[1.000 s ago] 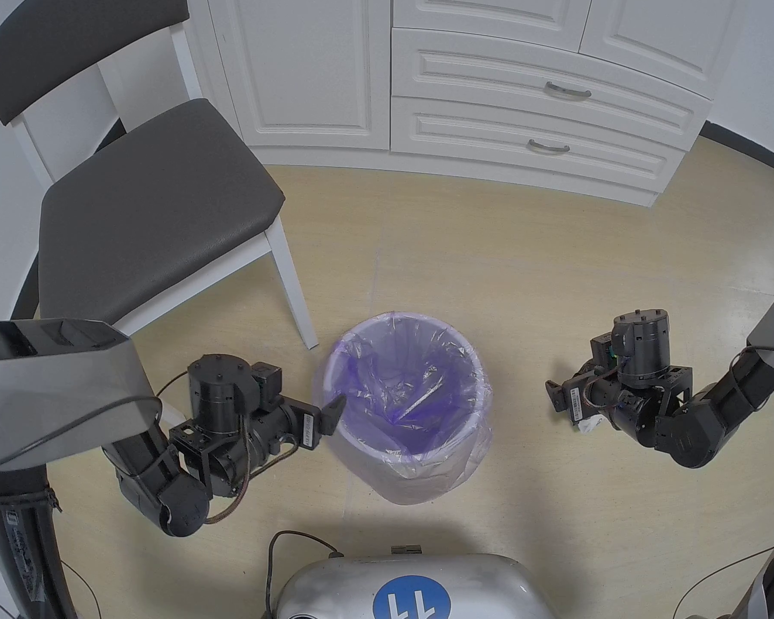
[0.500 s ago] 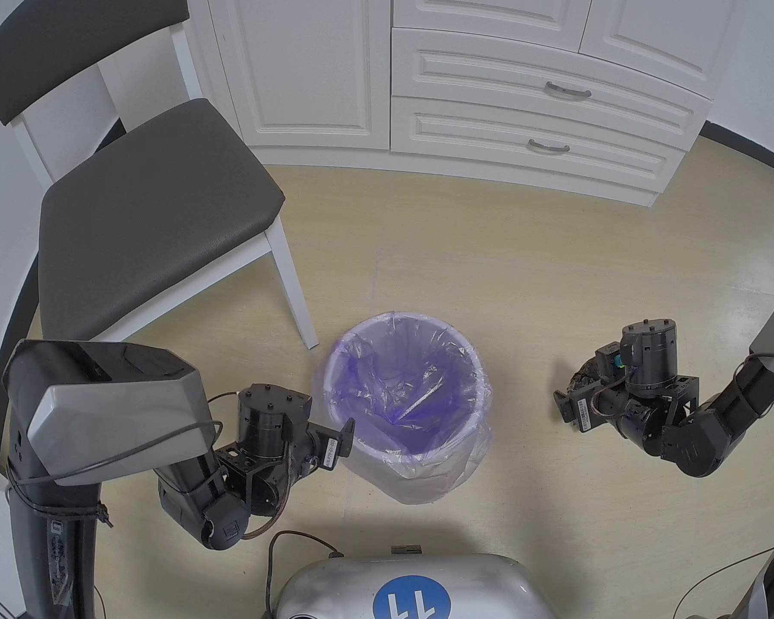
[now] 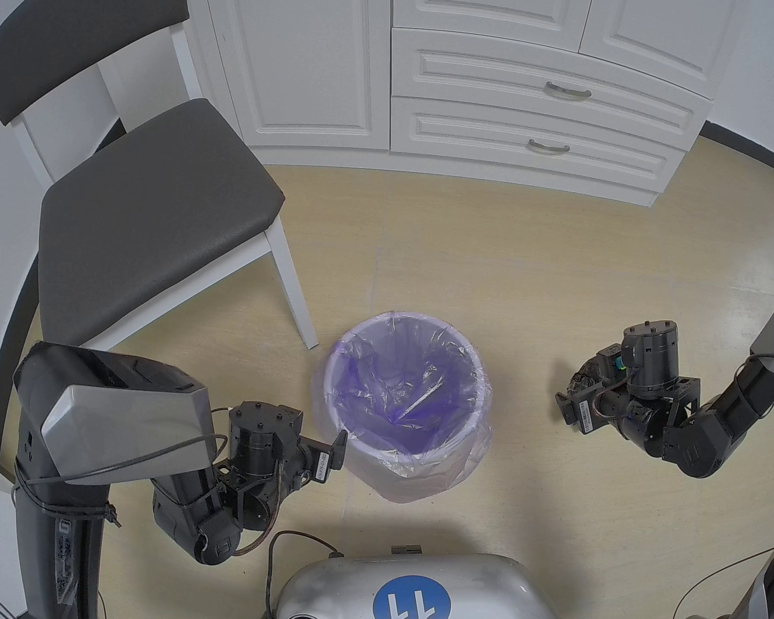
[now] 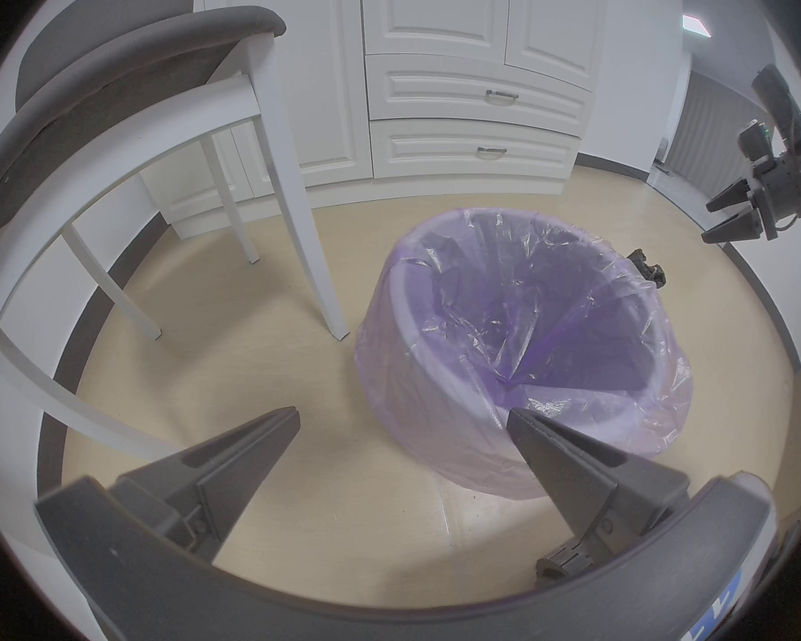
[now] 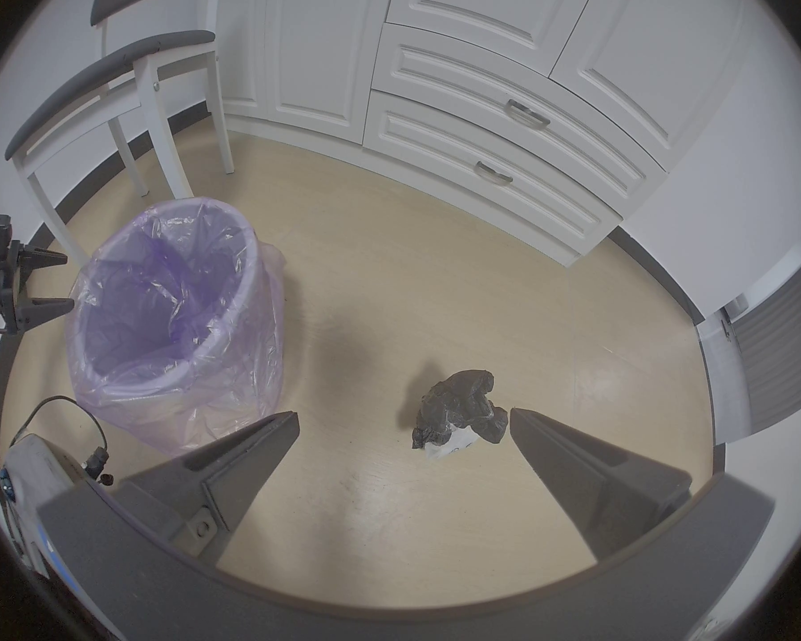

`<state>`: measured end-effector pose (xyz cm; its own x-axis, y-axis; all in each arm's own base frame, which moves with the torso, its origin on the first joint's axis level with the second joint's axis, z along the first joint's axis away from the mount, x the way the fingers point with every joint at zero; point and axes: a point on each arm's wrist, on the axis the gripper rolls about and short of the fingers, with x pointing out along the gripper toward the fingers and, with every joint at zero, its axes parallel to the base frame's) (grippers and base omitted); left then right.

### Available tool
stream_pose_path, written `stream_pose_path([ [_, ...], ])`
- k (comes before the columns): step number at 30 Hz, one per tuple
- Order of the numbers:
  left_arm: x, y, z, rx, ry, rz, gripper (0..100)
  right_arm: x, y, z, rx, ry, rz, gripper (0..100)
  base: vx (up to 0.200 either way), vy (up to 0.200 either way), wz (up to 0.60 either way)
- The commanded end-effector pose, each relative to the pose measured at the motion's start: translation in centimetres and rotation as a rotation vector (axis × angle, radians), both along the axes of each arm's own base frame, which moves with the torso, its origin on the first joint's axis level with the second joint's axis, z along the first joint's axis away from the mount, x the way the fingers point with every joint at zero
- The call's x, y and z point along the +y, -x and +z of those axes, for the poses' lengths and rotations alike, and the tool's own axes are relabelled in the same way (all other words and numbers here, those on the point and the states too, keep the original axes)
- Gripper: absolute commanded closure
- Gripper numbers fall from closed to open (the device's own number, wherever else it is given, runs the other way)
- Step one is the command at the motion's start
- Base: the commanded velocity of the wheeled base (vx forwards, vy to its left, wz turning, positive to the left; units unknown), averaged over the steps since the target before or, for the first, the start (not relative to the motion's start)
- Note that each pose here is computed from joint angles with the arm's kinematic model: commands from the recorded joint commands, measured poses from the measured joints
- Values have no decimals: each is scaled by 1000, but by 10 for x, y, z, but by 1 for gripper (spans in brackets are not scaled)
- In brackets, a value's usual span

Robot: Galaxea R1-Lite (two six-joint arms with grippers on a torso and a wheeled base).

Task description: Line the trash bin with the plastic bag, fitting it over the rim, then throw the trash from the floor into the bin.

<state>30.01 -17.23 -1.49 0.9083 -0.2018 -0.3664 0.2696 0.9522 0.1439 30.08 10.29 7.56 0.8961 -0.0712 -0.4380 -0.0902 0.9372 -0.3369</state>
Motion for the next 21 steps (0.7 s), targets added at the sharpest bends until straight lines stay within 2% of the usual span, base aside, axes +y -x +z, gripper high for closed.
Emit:
stream_pose_path([
  [1, 3, 5, -5, 18, -12, -1, 0, -1, -1, -1, 4, 9, -2, 0, 0, 0, 0],
  [6, 0, 2, 2, -17, 11, -4, 0, -3, -1, -2, 6, 10, -6, 0, 0, 0, 0],
  [14, -25, -1, 8, -79, 54, -58, 0, -3, -2, -2, 7, 10, -6, 0, 0, 0, 0],
  [18, -41, 0, 3, -80, 43, -94, 0, -3, -2, -3, 10, 11, -9, 0, 0, 0, 0],
  [21, -45, -1, -2, -67, -7, -69, 0, -3, -2, -3, 9, 11, -9, 0, 0, 0, 0],
])
